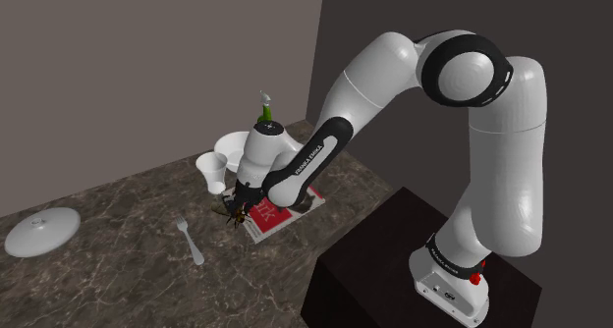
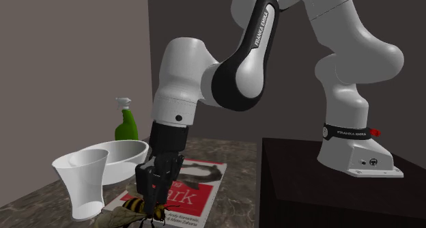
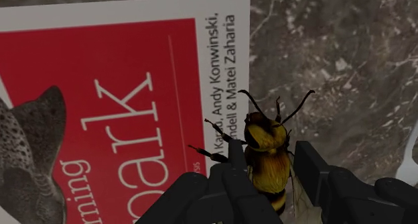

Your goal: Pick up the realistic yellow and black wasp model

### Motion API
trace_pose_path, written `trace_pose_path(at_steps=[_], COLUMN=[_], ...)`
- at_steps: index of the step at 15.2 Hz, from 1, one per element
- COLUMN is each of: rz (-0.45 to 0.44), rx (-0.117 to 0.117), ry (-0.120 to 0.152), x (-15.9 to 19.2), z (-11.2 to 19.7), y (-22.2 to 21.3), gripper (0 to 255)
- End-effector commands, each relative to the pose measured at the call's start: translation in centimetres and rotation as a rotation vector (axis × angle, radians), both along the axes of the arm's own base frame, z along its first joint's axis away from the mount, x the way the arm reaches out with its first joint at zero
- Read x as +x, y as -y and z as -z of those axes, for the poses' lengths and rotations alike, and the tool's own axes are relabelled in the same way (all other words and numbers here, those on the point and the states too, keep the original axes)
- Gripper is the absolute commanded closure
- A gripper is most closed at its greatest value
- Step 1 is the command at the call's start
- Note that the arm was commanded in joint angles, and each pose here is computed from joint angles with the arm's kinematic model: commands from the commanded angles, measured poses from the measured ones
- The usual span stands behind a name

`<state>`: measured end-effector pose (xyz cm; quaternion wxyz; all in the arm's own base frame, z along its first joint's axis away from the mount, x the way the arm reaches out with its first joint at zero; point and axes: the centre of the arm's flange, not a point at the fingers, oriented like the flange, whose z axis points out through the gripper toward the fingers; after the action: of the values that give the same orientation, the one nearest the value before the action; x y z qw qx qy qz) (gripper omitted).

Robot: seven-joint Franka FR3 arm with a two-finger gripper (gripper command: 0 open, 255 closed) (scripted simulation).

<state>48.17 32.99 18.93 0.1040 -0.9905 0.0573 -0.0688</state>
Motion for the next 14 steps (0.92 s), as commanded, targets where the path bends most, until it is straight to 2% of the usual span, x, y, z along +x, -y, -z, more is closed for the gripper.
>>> trace_pose_path(at_steps=[1,14], rz=[0.001,0.001], rx=[-0.001,-0.001], ry=[-0.002,-0.002], x=[0.0,0.0], z=[0.1,-6.3], y=[0.1,0.0], gripper=[255,255])
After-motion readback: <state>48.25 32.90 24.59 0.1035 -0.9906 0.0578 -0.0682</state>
